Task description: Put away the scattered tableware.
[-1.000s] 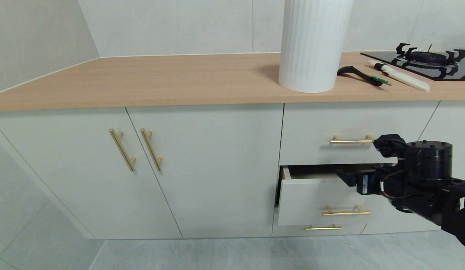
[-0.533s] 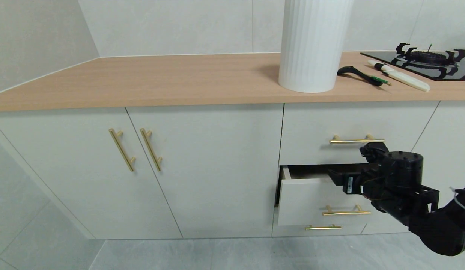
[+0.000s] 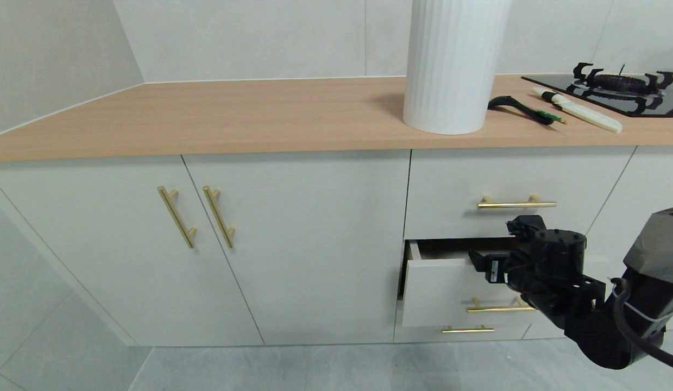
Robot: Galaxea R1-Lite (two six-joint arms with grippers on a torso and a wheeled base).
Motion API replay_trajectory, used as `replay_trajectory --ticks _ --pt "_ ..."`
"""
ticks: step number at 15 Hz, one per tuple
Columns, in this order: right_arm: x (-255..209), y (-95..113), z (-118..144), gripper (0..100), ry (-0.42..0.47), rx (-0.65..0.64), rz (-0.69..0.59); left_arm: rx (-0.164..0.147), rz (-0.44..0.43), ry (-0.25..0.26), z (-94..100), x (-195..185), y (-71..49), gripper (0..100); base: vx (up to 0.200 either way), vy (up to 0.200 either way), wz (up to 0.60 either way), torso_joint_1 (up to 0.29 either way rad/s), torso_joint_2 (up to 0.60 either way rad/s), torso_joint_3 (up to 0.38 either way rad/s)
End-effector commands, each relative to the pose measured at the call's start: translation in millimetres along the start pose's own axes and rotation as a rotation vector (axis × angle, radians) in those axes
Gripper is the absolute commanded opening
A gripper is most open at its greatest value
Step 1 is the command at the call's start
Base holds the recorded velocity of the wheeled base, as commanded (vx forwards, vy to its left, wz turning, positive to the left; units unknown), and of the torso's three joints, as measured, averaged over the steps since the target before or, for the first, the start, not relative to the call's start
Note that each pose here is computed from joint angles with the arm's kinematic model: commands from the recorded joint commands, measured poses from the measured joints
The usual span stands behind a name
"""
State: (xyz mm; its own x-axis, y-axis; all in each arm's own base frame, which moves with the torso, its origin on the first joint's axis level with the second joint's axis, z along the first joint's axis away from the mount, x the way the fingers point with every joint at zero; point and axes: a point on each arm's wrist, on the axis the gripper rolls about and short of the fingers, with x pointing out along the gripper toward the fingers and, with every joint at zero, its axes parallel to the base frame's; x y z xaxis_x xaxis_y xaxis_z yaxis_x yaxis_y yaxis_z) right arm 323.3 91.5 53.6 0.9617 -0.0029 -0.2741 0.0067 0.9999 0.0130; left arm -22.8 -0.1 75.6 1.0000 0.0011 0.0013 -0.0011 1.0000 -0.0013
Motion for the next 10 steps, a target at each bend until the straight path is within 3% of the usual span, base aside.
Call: replay_trajectory --ticks 1,6,10 --pt "5.0 0.5 -8.8 100 0.026 -0.007 -0.005 0.0 0.0 0.001 0.1 0.1 0.0 100 0.0 0.0 0.0 0.0 0.0 0.0" --pt "-2.6 -2.0 -6.4 100 0.047 -0.014 -0.009 0.0 0.0 0.001 0.1 0.1 0.0 100 0.0 0.0 0.0 0.0 0.0 0.0" --pt "-21.7 -6.1 10.0 100 0.108 -0.031 -0.015 0.0 0.0 0.001 0.1 0.1 0.0 100 0.0 0.0 0.0 0.0 0.0 0.0"
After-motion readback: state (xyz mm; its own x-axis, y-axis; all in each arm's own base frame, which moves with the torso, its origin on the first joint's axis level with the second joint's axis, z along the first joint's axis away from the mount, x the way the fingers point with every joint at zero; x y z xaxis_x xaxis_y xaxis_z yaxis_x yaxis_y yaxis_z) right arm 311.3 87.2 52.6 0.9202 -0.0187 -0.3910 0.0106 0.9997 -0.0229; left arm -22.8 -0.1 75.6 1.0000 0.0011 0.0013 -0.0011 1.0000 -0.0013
